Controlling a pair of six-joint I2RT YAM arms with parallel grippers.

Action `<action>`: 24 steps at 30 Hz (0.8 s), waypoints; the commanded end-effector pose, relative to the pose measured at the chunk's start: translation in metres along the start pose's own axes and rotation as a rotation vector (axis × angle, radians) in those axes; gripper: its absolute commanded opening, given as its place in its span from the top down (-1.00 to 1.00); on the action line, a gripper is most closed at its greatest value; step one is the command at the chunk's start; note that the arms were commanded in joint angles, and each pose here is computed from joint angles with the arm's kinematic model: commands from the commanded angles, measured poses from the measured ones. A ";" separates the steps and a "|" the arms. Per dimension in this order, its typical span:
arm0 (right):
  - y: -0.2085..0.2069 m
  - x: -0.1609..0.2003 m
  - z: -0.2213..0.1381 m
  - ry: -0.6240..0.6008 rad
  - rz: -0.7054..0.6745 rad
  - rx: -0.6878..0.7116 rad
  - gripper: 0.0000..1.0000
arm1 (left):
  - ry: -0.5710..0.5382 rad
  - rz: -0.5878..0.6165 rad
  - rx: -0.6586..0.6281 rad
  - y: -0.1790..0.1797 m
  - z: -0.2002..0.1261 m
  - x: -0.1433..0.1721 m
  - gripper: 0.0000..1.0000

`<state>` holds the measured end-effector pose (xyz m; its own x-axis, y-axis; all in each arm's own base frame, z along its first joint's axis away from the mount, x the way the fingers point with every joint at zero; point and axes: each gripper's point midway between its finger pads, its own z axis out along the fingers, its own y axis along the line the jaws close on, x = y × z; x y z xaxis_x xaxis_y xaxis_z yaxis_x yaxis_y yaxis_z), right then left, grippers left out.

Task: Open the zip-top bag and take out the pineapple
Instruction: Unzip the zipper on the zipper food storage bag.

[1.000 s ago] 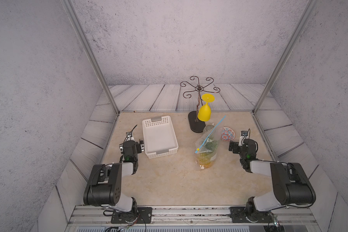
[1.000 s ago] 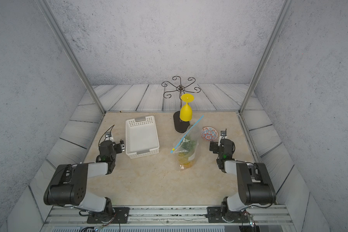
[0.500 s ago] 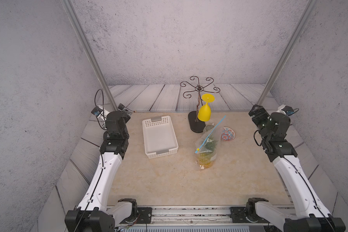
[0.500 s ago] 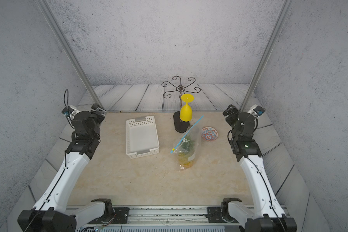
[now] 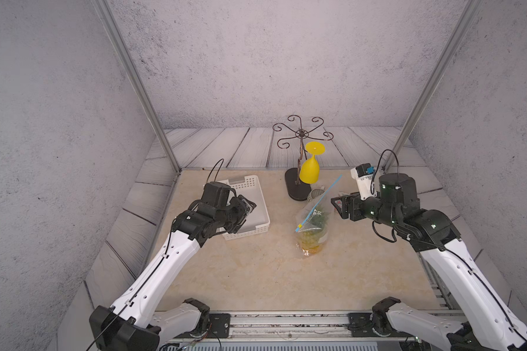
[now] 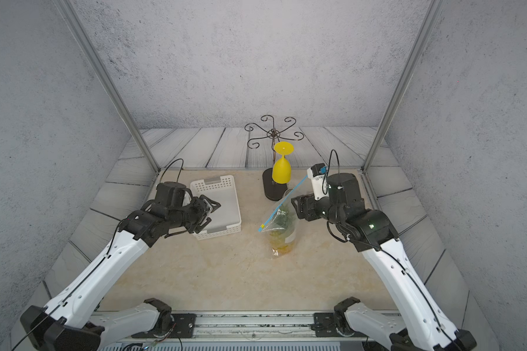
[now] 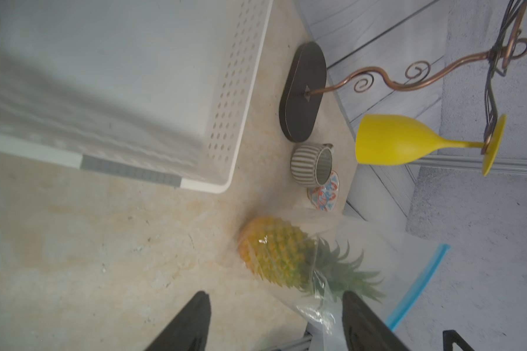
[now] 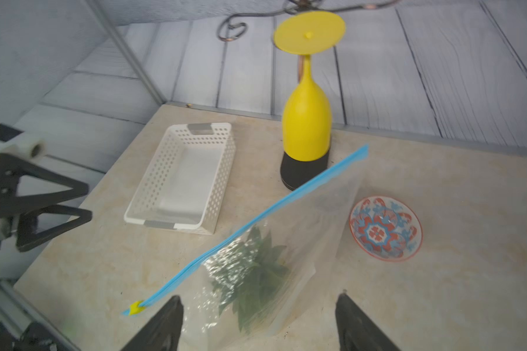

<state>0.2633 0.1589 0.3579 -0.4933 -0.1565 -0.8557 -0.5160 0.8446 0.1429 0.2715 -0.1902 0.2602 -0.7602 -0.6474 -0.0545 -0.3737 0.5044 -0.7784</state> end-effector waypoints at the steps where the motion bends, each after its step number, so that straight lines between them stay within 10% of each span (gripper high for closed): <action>1: 0.025 -0.008 0.003 -0.060 -0.358 -0.137 -0.54 | 0.148 -0.304 0.045 0.001 0.003 0.044 -0.39; 8: 0.041 0.003 0.013 -0.070 -0.640 -0.247 -0.41 | 0.144 -0.753 0.151 -0.045 0.015 0.094 -0.27; 24: 0.031 0.008 0.041 0.026 -0.798 -0.242 -0.34 | 0.221 -0.841 0.118 -0.094 0.050 0.125 -0.27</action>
<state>0.2754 0.2065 0.3338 0.0702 -0.6718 -0.7374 -0.8544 0.3410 -0.3920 0.2370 -0.3445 0.2820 -0.6105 -0.6690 0.4239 -0.6394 0.1004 -0.7623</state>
